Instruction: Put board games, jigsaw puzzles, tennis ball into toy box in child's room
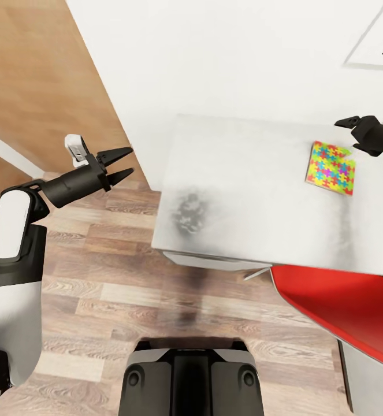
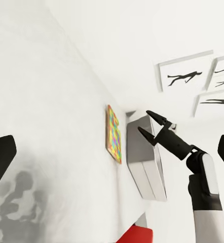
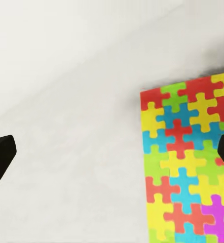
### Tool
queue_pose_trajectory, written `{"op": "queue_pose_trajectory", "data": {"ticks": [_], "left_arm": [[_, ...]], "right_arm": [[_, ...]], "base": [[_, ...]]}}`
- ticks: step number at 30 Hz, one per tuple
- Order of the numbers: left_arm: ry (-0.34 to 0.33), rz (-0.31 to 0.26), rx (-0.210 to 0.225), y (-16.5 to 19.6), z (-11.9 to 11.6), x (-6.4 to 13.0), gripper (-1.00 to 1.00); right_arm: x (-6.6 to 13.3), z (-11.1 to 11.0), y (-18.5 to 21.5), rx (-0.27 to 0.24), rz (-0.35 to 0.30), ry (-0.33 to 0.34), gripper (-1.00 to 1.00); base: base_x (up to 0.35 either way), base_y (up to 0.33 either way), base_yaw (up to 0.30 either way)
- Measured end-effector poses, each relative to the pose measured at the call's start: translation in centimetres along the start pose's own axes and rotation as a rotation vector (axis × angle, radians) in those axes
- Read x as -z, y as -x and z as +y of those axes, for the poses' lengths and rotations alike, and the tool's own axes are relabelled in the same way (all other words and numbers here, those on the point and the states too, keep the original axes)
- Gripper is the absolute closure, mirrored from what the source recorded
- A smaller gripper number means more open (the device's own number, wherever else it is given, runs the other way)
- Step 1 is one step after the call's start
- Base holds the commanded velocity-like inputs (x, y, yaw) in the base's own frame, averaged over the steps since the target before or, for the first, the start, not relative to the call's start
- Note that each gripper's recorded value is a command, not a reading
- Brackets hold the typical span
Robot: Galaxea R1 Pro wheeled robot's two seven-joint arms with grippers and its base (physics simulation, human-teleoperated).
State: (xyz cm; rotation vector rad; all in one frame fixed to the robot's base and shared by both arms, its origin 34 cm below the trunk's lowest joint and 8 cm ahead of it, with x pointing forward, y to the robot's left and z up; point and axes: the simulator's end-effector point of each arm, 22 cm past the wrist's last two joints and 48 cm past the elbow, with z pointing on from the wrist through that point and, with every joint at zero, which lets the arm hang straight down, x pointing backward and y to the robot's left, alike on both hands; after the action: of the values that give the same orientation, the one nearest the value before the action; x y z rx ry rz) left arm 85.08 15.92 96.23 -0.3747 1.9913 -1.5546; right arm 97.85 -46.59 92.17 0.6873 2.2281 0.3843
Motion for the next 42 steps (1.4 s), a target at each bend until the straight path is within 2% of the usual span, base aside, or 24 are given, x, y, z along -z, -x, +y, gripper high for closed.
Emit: {"op": "queue_pose_trajectory", "data": {"ticks": [17,34,42], "left_arm": [[0.0,0.0,-0.001,0.0,0.0,0.0,-1.0],[0.0,0.0,-0.001,-0.1,0.0,0.0,-1.0],[0.0,0.0,0.0,-0.1,0.0,0.0,-1.0]], "right_arm": [[-0.3,-2.1,-0.3,0.036,-0.002,-0.069,-1.0],[-0.5,-3.8,-0.7,0.047,0.008,-0.114,-1.0],[-0.8,-5.1,-2.4,0.05,0.034,-0.137,-1.0]], "base": [[0.058,-0.043,0.0],[0.006,-0.004,0.0],[0.0,0.0,0.0]]}}
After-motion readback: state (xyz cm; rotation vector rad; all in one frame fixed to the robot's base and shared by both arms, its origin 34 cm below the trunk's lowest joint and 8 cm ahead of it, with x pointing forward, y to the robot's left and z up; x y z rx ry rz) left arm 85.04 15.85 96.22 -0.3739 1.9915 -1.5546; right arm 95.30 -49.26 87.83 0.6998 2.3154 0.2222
